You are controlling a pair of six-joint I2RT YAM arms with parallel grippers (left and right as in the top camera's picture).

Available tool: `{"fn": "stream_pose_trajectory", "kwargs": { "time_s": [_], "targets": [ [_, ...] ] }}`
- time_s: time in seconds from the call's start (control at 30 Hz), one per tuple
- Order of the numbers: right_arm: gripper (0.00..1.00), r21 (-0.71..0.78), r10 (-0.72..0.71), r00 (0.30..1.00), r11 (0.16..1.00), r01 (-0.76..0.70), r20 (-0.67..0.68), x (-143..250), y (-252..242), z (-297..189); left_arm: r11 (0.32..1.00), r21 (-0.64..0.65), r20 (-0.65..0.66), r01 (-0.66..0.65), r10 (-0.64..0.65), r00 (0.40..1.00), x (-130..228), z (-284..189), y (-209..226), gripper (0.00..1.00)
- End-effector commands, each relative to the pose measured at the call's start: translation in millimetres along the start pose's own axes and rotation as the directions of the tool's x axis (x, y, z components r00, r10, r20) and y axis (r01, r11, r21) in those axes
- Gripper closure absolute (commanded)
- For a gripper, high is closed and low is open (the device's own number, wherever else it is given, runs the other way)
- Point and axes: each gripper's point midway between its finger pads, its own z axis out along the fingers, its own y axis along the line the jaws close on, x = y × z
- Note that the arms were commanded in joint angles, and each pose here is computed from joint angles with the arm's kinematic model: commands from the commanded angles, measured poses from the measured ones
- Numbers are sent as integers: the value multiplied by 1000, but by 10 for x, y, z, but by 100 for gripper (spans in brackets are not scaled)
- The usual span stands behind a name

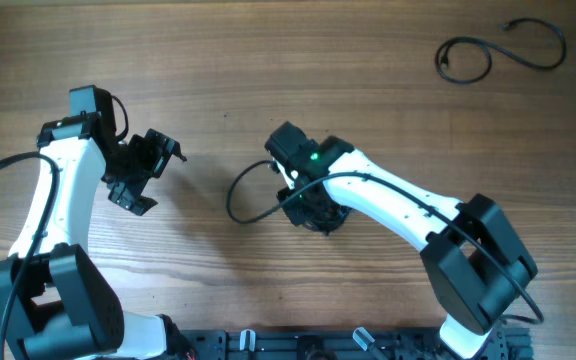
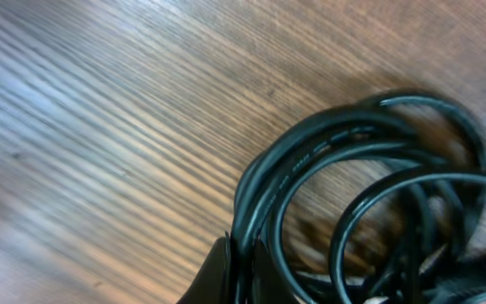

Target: Untangle cables

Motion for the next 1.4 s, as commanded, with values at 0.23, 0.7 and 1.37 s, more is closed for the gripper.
{"fn": "stream_pose_trajectory", "kwargs": {
  "time_s": [0.23,0.7,1.37],
  "targets": [
    [96,-172,63,900,985,14,432,-668,441,-1847,1000,20,16,-13,13,1000,-21,-67,-46,0],
    [96,-262,322,872,936,-235,368,-698,-33,-1880,720,484,-239,-496,655,717,1322,-171,-719,0],
    [96,-326,325,887,920,-217,328,-669,74,-1871,578,332,-57,-746,801,596,1602,194,-1018,95]
  ]
}}
